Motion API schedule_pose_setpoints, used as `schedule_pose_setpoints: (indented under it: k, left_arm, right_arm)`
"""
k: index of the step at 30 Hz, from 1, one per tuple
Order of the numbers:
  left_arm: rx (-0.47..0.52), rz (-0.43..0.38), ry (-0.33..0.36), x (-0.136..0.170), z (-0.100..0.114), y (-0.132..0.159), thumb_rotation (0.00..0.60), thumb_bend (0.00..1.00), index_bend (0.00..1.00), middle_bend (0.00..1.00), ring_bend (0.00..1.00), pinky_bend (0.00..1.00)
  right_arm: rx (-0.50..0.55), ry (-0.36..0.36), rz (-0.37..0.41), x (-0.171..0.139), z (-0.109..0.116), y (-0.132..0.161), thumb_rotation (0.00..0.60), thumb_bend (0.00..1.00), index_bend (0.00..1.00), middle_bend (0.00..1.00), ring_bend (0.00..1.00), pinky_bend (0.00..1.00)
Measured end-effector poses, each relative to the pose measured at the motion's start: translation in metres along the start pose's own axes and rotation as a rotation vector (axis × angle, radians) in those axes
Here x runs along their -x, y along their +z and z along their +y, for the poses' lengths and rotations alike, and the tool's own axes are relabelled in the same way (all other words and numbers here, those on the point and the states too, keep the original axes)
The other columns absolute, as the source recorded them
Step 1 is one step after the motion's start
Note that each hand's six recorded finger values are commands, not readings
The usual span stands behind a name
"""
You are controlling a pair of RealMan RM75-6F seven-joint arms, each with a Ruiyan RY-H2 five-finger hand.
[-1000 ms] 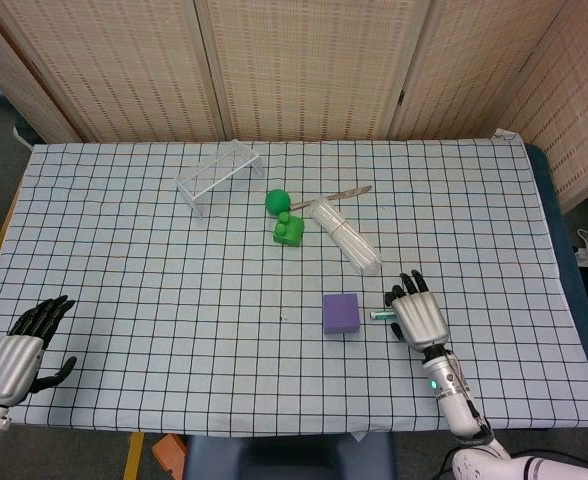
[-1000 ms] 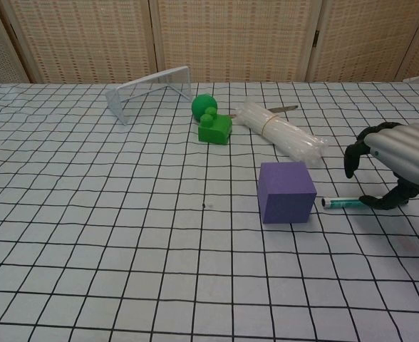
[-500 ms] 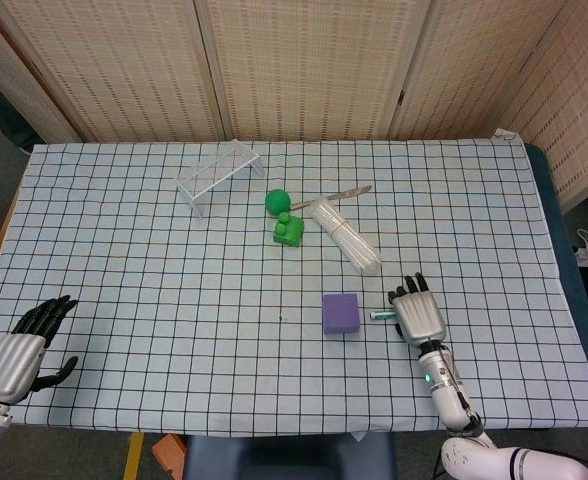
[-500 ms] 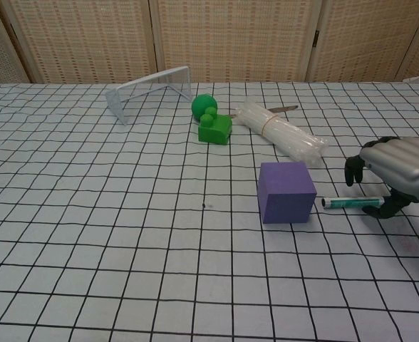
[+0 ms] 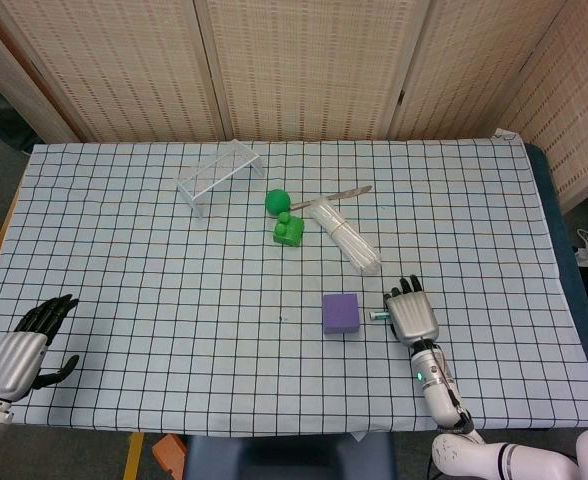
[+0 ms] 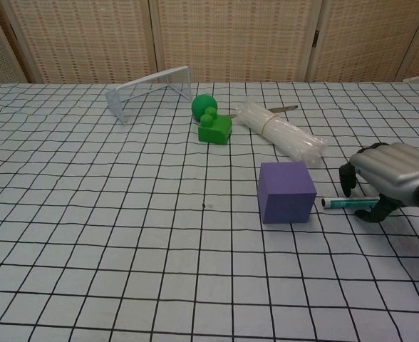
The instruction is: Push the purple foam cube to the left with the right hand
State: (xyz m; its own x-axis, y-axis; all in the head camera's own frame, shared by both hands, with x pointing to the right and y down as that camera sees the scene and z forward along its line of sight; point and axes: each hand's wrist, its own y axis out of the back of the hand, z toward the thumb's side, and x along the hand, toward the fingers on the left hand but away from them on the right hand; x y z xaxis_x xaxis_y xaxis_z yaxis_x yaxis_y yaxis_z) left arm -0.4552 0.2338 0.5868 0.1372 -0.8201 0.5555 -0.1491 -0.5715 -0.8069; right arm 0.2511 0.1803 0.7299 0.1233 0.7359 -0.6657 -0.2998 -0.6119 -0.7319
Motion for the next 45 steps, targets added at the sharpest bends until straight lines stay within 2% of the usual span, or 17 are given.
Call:
schedule_pose_setpoints:
  k: [21, 27, 37, 45]
  left_arm:
    - [0.008, 0.004, -0.001, 0.0, 0.002, -0.003, 0.6, 0.38, 0.0, 0.0, 0.0, 0.12]
    - [0.009, 0.005, 0.0, 0.0, 0.002, -0.003, 0.6, 0.38, 0.0, 0.0, 0.0, 0.12]
    - [0.008, 0.007, 0.001, 0.001, 0.002, -0.003, 0.6, 0.38, 0.0, 0.0, 0.0, 0.12]
    - [0.006, 0.011, 0.0, 0.0, 0.002, -0.004, 0.6, 0.38, 0.0, 0.0, 0.0, 0.12]
  right_arm:
    - [-0.015, 0.0, 0.013, 0.0, -0.003, 0.01, 0.6, 0.22, 0.6, 0.45, 0.2, 0.14]
    - [-0.03, -0.007, 0.013, -0.003, -0.002, 0.009, 0.6, 0.27, 0.7, 0.55, 0.29, 0.19]
    - [-0.052, -0.006, -0.001, -0.006, -0.004, 0.005, 0.6, 0.32, 0.78, 0.62, 0.37, 0.24]
    - [-0.009, -0.039, -0.03, -0.009, 0.002, -0.007, 0.6, 0.37, 0.9, 0.71, 0.46, 0.3]
